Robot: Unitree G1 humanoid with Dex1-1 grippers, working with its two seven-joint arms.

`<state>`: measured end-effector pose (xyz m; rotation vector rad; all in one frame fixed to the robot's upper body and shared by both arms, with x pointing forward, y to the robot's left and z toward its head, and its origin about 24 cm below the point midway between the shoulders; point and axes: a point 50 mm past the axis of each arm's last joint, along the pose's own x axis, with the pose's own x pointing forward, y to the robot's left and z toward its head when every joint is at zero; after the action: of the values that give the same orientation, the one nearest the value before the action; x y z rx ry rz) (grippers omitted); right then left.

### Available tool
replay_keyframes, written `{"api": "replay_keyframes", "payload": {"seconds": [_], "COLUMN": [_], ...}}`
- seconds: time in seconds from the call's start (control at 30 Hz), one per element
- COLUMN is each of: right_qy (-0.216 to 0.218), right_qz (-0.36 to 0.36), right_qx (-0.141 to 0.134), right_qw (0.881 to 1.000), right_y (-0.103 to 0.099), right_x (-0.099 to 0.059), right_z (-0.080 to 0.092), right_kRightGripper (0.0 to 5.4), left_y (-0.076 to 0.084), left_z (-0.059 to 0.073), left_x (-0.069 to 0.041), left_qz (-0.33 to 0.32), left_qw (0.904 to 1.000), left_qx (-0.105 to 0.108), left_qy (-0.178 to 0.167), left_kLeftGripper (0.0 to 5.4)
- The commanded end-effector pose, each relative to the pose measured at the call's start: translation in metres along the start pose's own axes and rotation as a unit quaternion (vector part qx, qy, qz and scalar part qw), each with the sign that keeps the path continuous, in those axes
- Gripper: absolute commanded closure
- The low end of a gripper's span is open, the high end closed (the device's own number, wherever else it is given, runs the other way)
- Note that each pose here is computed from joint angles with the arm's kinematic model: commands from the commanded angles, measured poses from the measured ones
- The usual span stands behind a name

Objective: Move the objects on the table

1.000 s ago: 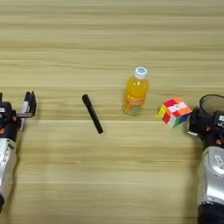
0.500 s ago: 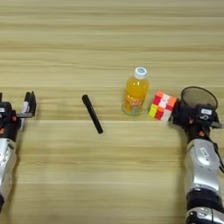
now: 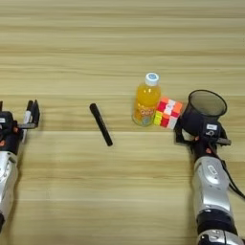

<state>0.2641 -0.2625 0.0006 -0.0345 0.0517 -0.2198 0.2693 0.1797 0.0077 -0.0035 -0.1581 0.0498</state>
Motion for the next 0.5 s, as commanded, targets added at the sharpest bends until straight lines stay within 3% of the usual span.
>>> {"api": "replay_keyframes", "payload": {"seconds": [0.03, 0.5], "right_qy": [0.009, -0.005], "right_qz": [-0.003, -0.011], "right_qx": [-0.007, -0.013], "right_qw": [1.0, 1.0], "right_y": [-0.002, -0.009], "right_x": [-0.005, -0.033], "right_z": [-0.002, 0.014], "right_kRightGripper": [0.01, 0.01], "left_y": [0.002, 0.001], "left_z": [0.001, 0.001], "left_x": [0.001, 0.002], "left_qz": [-0.002, -0.003], "left_qw": [1.0, 1.0], "left_qx": [0.005, 0.004], "left_qy": [-0.001, 0.0], "left_kLeftGripper": [0.0, 0.0]}}
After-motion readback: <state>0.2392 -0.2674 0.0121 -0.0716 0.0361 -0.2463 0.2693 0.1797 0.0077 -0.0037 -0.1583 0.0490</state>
